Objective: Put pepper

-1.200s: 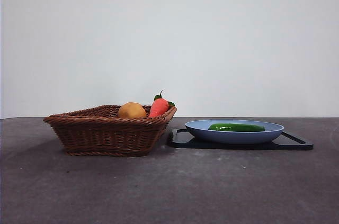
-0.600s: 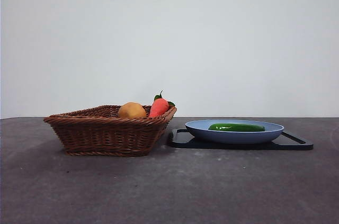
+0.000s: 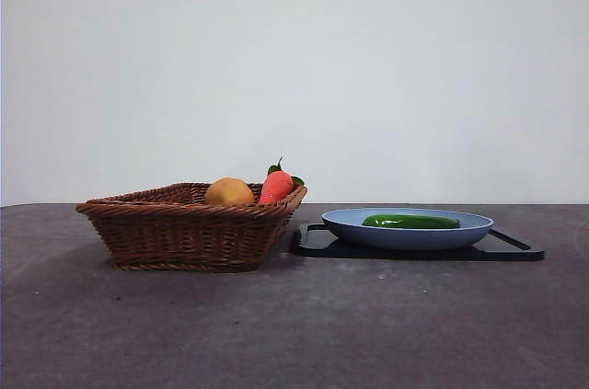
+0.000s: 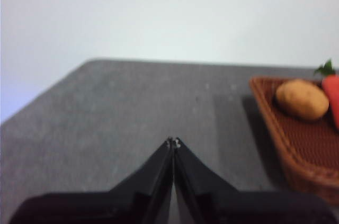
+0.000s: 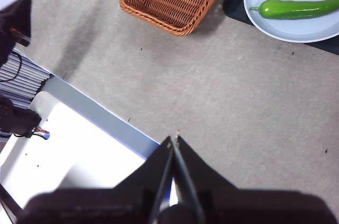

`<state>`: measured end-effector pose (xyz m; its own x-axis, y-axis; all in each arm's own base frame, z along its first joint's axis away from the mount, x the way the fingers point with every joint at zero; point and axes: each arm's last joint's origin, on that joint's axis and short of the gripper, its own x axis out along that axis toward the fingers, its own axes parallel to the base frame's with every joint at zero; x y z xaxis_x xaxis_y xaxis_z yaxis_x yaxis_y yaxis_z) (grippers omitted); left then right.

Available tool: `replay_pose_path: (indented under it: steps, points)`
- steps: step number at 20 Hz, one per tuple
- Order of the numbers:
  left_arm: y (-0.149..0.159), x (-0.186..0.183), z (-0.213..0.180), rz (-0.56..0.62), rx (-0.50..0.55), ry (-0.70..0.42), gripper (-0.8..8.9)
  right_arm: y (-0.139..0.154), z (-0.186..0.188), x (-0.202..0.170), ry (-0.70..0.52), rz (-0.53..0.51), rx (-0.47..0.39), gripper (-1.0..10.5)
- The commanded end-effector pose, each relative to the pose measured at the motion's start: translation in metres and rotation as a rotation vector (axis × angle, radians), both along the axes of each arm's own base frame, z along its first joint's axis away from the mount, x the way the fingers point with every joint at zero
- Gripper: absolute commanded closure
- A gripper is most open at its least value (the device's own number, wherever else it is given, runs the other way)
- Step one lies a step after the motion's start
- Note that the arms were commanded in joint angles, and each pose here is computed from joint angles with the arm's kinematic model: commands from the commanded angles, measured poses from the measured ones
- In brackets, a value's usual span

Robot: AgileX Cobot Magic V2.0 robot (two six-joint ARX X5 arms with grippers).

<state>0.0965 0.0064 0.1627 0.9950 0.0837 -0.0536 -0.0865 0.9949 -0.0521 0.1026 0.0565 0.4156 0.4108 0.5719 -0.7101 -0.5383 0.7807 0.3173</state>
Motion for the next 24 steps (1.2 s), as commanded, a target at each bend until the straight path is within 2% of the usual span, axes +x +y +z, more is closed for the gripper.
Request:
replay_pose_path:
  steps: [1,3,19,21,24]
  points:
    - [0.0,0.0,-0.007,-0.002,-0.011,0.048,8.06,0.0,0.003,-0.001,0.007,0.0,0.001,9.4]
    - [-0.001,-0.001,-0.014,-0.024,-0.037,0.116,8.06,0.0,0.003,-0.001,0.007,0.0,0.001,9.4]
    - [-0.001,0.0,-0.011,-0.048,-0.04,0.089,8.06,0.0,0.003,-0.001,-0.001,0.007,-0.004,9.4]
    - [-0.001,0.0,-0.011,-0.048,-0.04,0.089,8.06,0.0,0.007,0.003,-0.105,0.032,-0.015,9.4]
    - [-0.001,0.0,-0.011,-0.048,-0.04,0.089,8.06,-0.015,0.019,-0.002,-0.36,-0.051,0.026,9.4]
